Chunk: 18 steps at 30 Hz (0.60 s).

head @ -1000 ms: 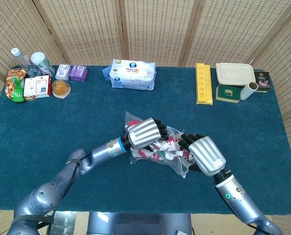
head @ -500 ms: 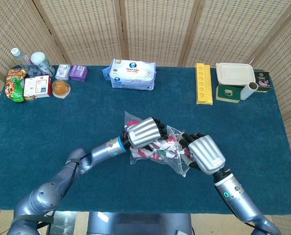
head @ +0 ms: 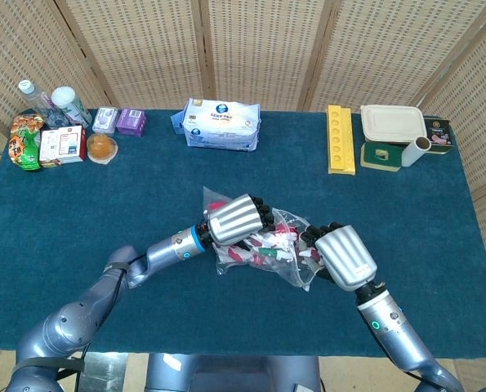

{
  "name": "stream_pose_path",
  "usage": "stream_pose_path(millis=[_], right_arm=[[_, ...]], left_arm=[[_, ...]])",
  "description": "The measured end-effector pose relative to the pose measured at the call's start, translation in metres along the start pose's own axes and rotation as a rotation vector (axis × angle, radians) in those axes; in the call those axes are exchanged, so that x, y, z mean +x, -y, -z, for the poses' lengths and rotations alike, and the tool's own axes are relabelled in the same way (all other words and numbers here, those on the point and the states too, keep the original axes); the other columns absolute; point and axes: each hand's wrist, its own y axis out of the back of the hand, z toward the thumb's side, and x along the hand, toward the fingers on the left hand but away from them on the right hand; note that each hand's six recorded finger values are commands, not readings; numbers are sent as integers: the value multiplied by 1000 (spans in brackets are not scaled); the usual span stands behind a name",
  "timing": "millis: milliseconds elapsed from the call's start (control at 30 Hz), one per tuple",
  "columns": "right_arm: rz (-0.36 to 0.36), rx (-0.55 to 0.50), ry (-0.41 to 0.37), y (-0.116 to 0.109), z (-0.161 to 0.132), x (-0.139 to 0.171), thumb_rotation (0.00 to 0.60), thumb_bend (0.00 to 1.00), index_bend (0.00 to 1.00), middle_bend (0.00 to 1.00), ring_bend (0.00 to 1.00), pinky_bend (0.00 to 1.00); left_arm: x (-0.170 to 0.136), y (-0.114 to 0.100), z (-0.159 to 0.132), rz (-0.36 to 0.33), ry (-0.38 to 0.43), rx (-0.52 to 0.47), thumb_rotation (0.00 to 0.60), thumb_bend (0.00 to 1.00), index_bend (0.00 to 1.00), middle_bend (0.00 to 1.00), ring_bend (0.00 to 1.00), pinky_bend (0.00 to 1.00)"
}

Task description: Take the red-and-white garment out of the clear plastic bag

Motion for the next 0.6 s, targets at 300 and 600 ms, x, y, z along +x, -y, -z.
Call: stream_pose_path(millis=[300,600], right_arm=[[-23,-86,-22,-6,-4,9,600,493,714,526,648,589],[-58,-153,-30,-12,1,12,600,491,714,527,648,593]], left_arm=[[-11,-14,6,-16,-19,-65,600,252,860,736,697,693],[-15,-25,0,54,-49,-211,600,102,422,520,454,503]])
